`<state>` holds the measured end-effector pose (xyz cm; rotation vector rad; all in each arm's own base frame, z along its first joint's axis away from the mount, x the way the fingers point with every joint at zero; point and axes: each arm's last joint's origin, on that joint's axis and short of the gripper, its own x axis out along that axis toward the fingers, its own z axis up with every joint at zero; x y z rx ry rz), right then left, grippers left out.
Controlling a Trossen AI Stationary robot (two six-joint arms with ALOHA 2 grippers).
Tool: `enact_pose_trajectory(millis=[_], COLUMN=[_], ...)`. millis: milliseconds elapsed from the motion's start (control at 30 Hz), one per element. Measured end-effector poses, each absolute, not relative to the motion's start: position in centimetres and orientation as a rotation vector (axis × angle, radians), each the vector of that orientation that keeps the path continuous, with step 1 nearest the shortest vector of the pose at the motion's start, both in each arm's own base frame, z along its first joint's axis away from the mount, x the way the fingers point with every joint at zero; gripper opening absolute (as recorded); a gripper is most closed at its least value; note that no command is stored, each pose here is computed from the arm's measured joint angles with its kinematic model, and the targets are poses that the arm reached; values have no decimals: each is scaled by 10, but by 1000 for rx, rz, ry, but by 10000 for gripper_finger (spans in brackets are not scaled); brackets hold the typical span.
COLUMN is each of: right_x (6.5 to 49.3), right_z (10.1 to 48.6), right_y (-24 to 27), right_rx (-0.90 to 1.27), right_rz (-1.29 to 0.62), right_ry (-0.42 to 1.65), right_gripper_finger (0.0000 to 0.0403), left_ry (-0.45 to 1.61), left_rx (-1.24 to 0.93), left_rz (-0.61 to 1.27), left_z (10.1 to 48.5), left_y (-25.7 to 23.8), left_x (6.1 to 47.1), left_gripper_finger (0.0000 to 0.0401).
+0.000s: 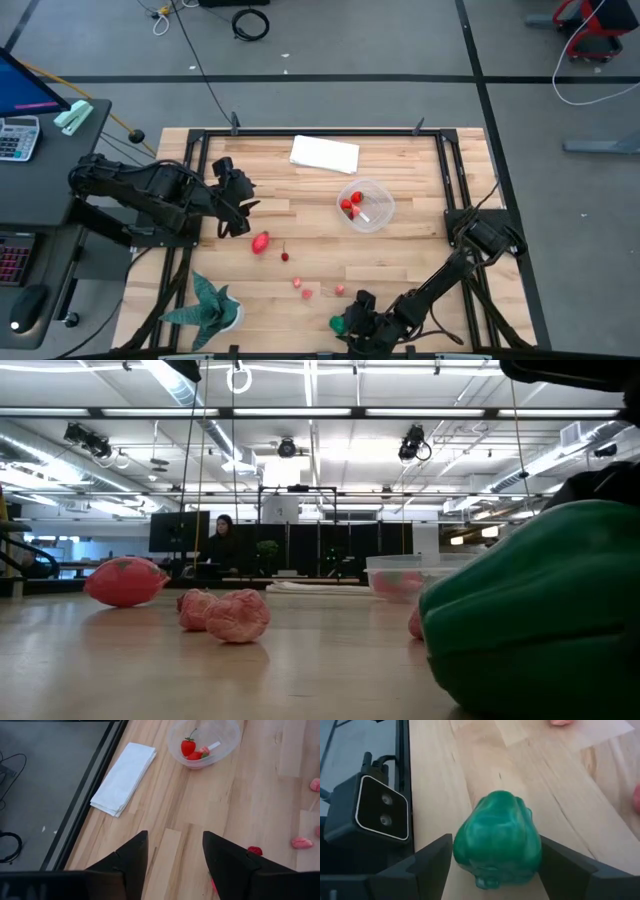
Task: Pick and placing Produce into tupperware
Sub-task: Put the green bell pepper into the transparent bin
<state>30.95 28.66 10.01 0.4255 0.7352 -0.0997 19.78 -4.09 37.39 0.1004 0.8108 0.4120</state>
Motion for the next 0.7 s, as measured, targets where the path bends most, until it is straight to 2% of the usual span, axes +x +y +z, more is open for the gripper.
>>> enact_pose_trajectory(millis=[400,700], right_x=[310,311], right_z=[100,100], right_y=[286,285], right_rx=[421,473], right_rz=[-108,-146], right_ry=[736,720], right_gripper_finger=[273,224], left_ry=[810,810], left_rx=[99,99], left_rz=[412,412], left_z=[374,374], left_y=[-41,-41], left_x=[198,198], left_gripper_finger=[191,195])
